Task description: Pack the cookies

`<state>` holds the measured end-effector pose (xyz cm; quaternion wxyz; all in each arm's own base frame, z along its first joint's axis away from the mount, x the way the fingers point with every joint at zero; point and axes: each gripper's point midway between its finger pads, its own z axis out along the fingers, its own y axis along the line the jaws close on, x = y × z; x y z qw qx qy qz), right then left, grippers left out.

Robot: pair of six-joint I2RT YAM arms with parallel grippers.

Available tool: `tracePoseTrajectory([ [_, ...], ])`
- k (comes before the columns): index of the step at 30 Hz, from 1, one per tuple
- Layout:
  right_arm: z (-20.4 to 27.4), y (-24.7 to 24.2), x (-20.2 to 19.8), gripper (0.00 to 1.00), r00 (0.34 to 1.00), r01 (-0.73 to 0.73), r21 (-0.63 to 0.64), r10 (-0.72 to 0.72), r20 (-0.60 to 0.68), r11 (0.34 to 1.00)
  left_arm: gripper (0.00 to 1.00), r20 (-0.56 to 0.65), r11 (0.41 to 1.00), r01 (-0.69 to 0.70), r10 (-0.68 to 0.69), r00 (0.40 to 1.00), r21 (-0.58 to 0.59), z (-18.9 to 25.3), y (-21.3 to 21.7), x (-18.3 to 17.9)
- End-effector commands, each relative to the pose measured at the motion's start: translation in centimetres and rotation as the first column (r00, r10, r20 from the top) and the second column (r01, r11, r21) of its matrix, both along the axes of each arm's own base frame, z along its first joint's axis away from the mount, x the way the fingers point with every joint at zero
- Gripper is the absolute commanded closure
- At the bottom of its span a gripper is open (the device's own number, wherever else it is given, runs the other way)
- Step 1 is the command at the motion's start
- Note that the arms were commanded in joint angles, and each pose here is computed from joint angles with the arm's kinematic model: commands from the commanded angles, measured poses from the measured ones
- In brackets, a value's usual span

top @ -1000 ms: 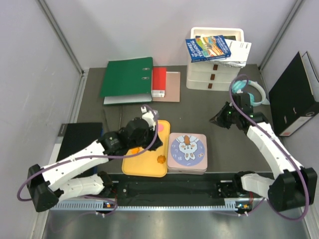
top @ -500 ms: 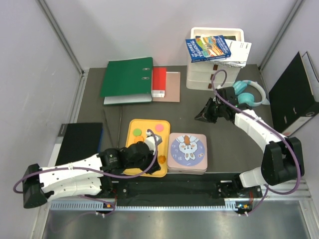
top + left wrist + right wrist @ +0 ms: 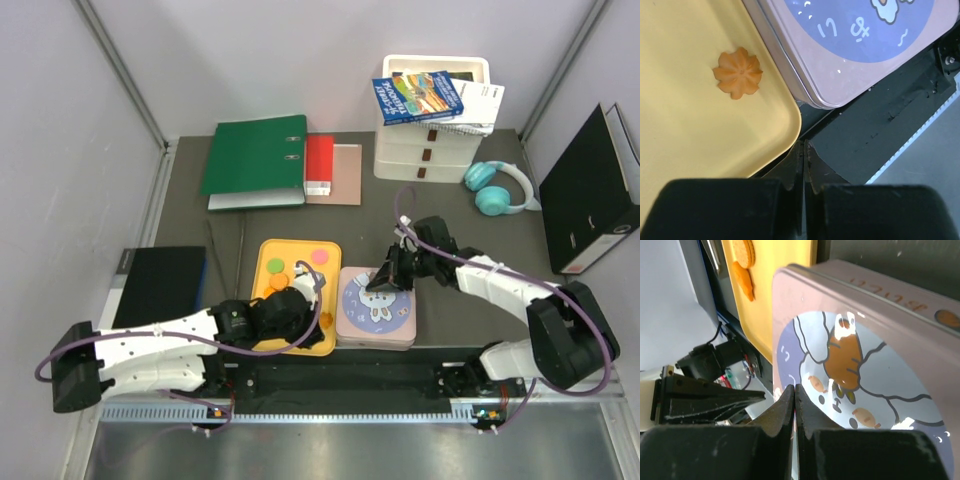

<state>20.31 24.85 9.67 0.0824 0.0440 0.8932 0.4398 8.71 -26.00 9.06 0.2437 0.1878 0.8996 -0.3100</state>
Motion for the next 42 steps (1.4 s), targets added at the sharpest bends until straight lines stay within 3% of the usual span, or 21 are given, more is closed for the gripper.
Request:
tracePoseTrajectory([
  [1,1.0,0.6,-1.0,1.0,0.996,-0.048,0.06,0.044,0.073,0.997,1.0,0.024,0.999,-0.018,0.019,1.0,-0.048,1.2,-1.3,0.8],
  [24,-5.2,-2.2,-6.5,1.0,0.988,-0.147,-0.034,0.145,-0.047,0.989,1.0,0.027,0.998,-0.053,0.054,0.998,-0.038,1.0,-2.2,1.7],
  [34,1.0,-0.8,-3.7,1.0,0.988,-0.125,0.027,0.122,0.097,0.992,1.0,0.06,0.997,-0.067,0.069,0.996,-0.031,1.8,-2.6,2.5],
  [42,6.5,-0.4,-1.3,1.0,0.974,-0.072,0.03,0.063,0.217,0.997,1.0,0.126,0.988,-0.156,0.157,0.979,-0.017,2.7,-2.0,4.4],
])
